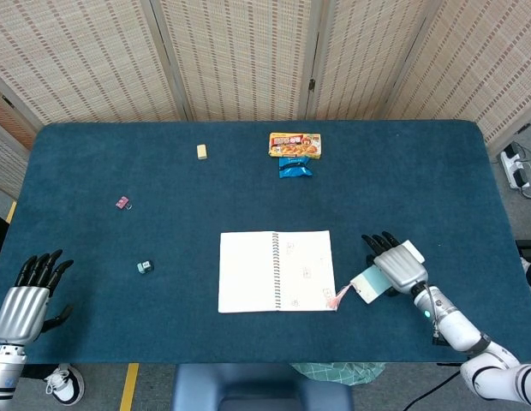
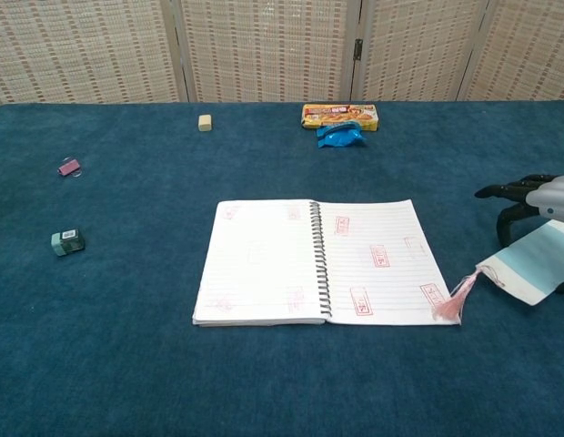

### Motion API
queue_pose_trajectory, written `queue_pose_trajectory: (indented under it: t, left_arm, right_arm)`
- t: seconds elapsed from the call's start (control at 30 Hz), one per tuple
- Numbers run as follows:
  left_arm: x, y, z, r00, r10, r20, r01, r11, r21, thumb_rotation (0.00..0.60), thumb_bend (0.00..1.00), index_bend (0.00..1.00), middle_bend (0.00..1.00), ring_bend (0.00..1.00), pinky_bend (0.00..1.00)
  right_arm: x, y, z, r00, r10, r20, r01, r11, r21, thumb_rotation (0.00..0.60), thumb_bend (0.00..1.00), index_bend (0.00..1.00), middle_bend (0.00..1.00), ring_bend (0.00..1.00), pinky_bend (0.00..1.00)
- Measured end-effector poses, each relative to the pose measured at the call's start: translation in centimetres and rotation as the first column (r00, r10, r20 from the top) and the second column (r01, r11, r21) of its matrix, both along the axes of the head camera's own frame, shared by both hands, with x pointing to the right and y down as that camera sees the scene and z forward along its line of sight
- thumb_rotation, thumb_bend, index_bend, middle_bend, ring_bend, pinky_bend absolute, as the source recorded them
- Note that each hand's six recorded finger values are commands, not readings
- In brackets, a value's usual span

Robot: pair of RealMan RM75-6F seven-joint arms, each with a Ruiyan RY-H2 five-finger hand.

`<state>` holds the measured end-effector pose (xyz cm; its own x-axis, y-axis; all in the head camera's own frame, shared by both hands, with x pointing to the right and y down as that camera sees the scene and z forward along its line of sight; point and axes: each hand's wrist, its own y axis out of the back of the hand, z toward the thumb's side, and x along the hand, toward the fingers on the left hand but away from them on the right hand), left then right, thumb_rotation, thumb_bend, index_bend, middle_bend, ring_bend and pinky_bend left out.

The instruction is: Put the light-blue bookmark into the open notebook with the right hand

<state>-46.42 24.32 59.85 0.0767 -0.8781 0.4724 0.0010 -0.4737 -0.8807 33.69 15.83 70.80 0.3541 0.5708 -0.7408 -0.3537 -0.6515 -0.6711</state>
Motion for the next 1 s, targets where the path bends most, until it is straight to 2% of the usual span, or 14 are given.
queue_pose_trajectory:
  t: [0.27, 0.47, 0.67, 0.9, 1.0]
  left_arm:
    - [0.2, 0.0, 0.1, 1.000, 0.002, -0.003, -0.002, 1.000, -0.005, 0.600, 0.33, 0.18, 0.07, 0.00, 0.00]
    - [0.4, 0.0, -0.2, 1.000, 0.009, -0.013, -0.009, 1.000, 0.003, 0.600, 0.33, 0.18, 0.07, 0.00, 0.00]
    - [0.3, 0.1, -0.4, 1.000, 0.003, -0.016, -0.003, 1.000, 0.009, 0.600, 0.33, 0.18, 0.07, 0.00, 0.00]
    - [0.1, 0.1, -0.2, 1.000, 0.002, -0.002, -0.002, 1.000, 0.004, 0.600, 0.33, 0.18, 0.07, 0.00, 0.00]
    - [0.1, 0.1, 0.2, 1.000, 0.002, 0.012, -0.002, 1.000, -0.005, 0.600, 0.33, 0.17, 0.07, 0.00, 0.00]
  right_arm:
    - [-1.7, -0.6, -1.5, 0.996, -0.067, 0.061, 0.063, 0.995, 0.071, 0.600, 0.15, 0.50, 0.03, 0.00, 0.00]
    - [-5.4, -0.5, -3.2, 0.978, -0.168, 0.122, 0.155, 0.982, 0.112, 0.600, 0.15, 0.51, 0.03, 0.00, 0.00]
    - [-10.4, 0.5, -6.1, 0.936, -0.281, 0.214, 0.252, 0.955, 0.154, 0.600, 0.15, 0.51, 0.03, 0.00, 0.00]
    - [-15.4, 2.5, -9.8, 0.849, -0.419, 0.323, 0.371, 0.907, 0.200, 0.600, 0.15, 0.51, 0.03, 0.00, 0.00]
    - [-16.2, 2.7, -10.1, 0.827, -0.449, 0.338, 0.406, 0.893, 0.192, 0.600, 0.15, 0.51, 0.04, 0.00, 0.00]
